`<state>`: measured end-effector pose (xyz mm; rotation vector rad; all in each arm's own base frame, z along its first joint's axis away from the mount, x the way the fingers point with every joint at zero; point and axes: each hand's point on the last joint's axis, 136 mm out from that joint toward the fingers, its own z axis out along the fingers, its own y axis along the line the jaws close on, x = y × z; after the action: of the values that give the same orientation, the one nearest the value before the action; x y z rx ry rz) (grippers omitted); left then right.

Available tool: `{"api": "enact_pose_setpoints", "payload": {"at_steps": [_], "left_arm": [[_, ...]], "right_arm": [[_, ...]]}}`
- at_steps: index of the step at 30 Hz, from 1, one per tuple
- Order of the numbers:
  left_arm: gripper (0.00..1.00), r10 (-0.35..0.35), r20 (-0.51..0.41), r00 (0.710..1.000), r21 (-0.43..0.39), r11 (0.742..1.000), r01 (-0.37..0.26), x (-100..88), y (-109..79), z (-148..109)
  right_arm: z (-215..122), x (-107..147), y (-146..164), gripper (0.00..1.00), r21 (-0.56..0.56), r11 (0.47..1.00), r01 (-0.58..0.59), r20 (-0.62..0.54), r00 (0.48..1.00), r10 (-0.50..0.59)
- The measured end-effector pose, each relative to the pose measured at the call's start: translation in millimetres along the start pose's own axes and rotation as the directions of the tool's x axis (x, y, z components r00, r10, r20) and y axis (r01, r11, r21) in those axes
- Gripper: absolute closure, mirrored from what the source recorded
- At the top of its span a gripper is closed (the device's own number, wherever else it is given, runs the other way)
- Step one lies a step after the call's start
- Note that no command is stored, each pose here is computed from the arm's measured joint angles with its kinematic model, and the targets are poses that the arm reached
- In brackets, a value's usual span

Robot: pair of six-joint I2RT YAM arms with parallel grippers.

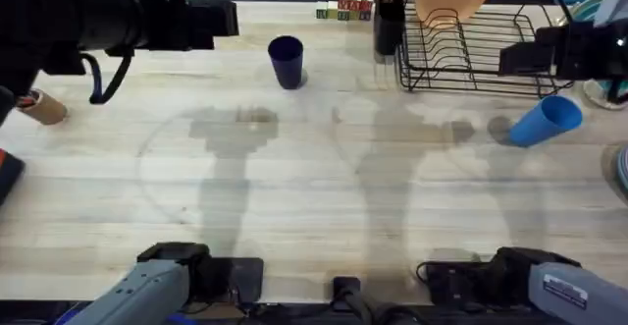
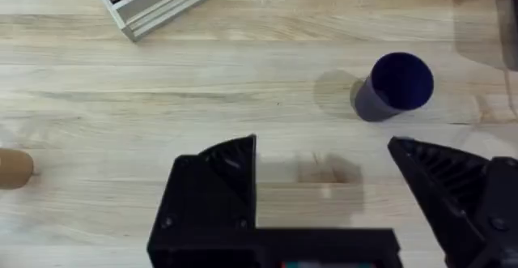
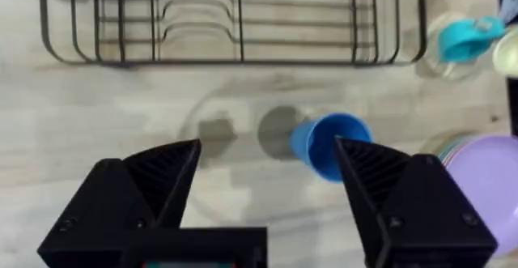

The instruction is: Pick up the cup on the table and put them onto the rack.

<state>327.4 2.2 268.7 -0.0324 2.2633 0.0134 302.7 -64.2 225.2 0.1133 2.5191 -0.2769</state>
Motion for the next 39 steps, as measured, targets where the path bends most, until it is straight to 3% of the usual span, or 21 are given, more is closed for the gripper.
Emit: {"api": "enact_pose_setpoints", "payload": {"at_steps": [8, 9, 15, 20, 30, 31, 33, 34, 39], "left_arm": [[0.008, 0.000, 0.000, 1.000, 0.000, 1.000, 0.000, 0.0, 0.0, 0.0], [0.008, 0.000, 0.000, 1.000, 0.000, 1.000, 0.000, 0.0, 0.1, 0.0], [0.008, 0.000, 0.000, 1.000, 0.000, 1.000, 0.000, 0.0, 0.0, 0.0], [0.008, 0.000, 0.000, 1.000, 0.000, 1.000, 0.000, 0.0, 0.0, 0.0], [0.007, 0.000, 0.000, 1.000, 0.000, 1.000, 0.000, 0.0, 0.1, 0.0], [0.007, 0.000, 0.000, 1.000, 0.000, 1.000, 0.000, 0.0, 0.0, 0.0], [0.007, 0.000, 0.000, 1.000, 0.000, 1.000, 0.000, 0.0, 0.0, 0.0], [0.007, 0.000, 0.000, 1.000, 0.000, 1.000, 0.000, 0.0, 0.1, 0.0], [0.007, 0.000, 0.000, 1.000, 0.000, 1.000, 0.000, 0.1, 0.0, 0.0]], "right_arm": [[1.9, 21.4, -32.4, 0.009, 0.062, 0.983, -0.173, -0.070, 0.982, 0.177], [3.1, 25.9, -44.0, 0.009, 0.042, 0.963, -0.268, -0.076, 0.960, 0.270], [4.2, 24.3, -37.8, 0.009, -0.011, 0.956, -0.293, -0.079, 0.953, 0.291], [49.1, 37.3, -34.3, 0.009, 0.000, 0.957, -0.291, -0.224, 0.932, 0.284], [98.9, 55.9, -31.5, 0.009, 0.023, 0.959, -0.283, -0.358, 0.893, 0.273], [113.1, 64.5, -28.9, 0.396, 0.026, 0.959, -0.284, -0.403, 0.874, 0.270], [114.3, 65.1, -29.0, 0.682, 0.028, 0.959, -0.283, -0.406, 0.873, 0.270], [111.7, 66.1, -31.0, 0.960, 0.041, 0.959, -0.280, -0.408, 0.871, 0.272], [91.5, 68.4, -31.1, 0.969, 0.042, 0.959, -0.280, -0.428, 0.862, 0.270]]}}
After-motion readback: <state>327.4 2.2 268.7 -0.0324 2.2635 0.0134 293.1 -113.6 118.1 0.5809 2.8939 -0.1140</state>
